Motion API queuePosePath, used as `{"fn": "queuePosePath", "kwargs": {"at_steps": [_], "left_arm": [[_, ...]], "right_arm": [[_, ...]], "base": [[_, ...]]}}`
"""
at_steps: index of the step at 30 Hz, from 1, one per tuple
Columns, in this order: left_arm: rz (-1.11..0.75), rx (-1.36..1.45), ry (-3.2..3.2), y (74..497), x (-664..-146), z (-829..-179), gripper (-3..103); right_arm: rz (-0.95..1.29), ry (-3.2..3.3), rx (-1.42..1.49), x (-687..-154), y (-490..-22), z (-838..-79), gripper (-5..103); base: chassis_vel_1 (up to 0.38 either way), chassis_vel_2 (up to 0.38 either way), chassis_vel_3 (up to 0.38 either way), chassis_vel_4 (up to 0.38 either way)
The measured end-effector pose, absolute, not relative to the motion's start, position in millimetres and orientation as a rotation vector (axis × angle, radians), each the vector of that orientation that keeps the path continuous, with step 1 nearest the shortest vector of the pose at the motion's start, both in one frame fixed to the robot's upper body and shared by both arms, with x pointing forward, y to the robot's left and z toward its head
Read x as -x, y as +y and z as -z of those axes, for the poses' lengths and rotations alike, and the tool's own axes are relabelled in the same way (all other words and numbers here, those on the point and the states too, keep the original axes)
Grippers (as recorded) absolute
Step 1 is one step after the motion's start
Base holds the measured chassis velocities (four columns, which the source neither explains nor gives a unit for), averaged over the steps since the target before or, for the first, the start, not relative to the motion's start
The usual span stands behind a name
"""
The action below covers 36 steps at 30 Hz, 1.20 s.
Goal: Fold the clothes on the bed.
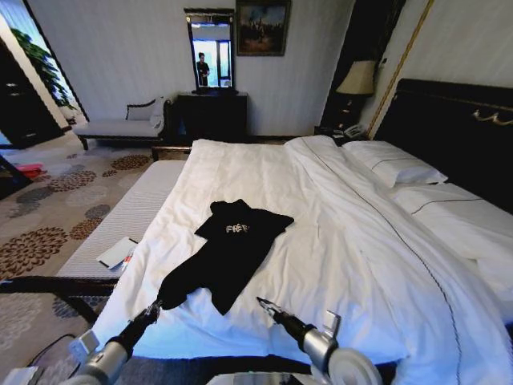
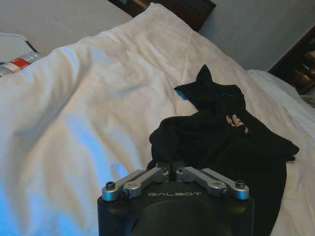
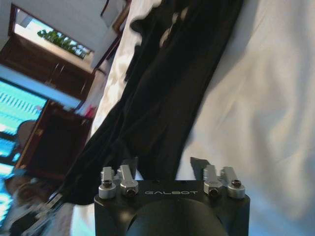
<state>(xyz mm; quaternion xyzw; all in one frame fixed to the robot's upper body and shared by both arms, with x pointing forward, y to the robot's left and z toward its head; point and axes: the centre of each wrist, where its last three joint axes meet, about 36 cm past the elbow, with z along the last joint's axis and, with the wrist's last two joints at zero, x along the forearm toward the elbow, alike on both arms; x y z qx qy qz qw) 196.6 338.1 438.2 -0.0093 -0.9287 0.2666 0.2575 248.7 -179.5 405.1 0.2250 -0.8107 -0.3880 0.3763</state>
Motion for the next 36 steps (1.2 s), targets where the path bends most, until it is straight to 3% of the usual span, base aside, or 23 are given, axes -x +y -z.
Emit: {"fn": "queuePosePath", "kwargs": {"at_steps": [9,12,29,33,36], "left_arm": [[-0.689,0.061,-2.519,323.0,-196.6,-437.4,1],[-0.687,0.066,-2.515,319.2,-197.2,-436.3,1],[-0.672,0.07,-2.512,319.0,-195.2,-437.3,1],[-0.676,0.07,-2.511,318.9,-194.5,-436.5,1],[-0.677,0.071,-2.51,318.8,-194.7,-435.1,1]], "right_arm": [[1.058,-1.988,-0.562,-273.5,-153.5,-372.8,96],[1.08,-1.978,-0.553,-283.3,-148.5,-368.8,99],[1.053,-1.94,-0.527,-284.0,-119.0,-341.1,103],[1.048,-1.947,-0.517,-283.1,-116.6,-337.8,84],[1.047,-1.952,-0.514,-283.2,-117.9,-337.5,78]], "base": [[0.0,0.0,0.0,0.0],[0.0,0.0,0.0,0.0],[0.0,0.0,0.0,0.0],[0.0,0.0,0.0,0.0],[0.0,0.0,0.0,0.0]]}}
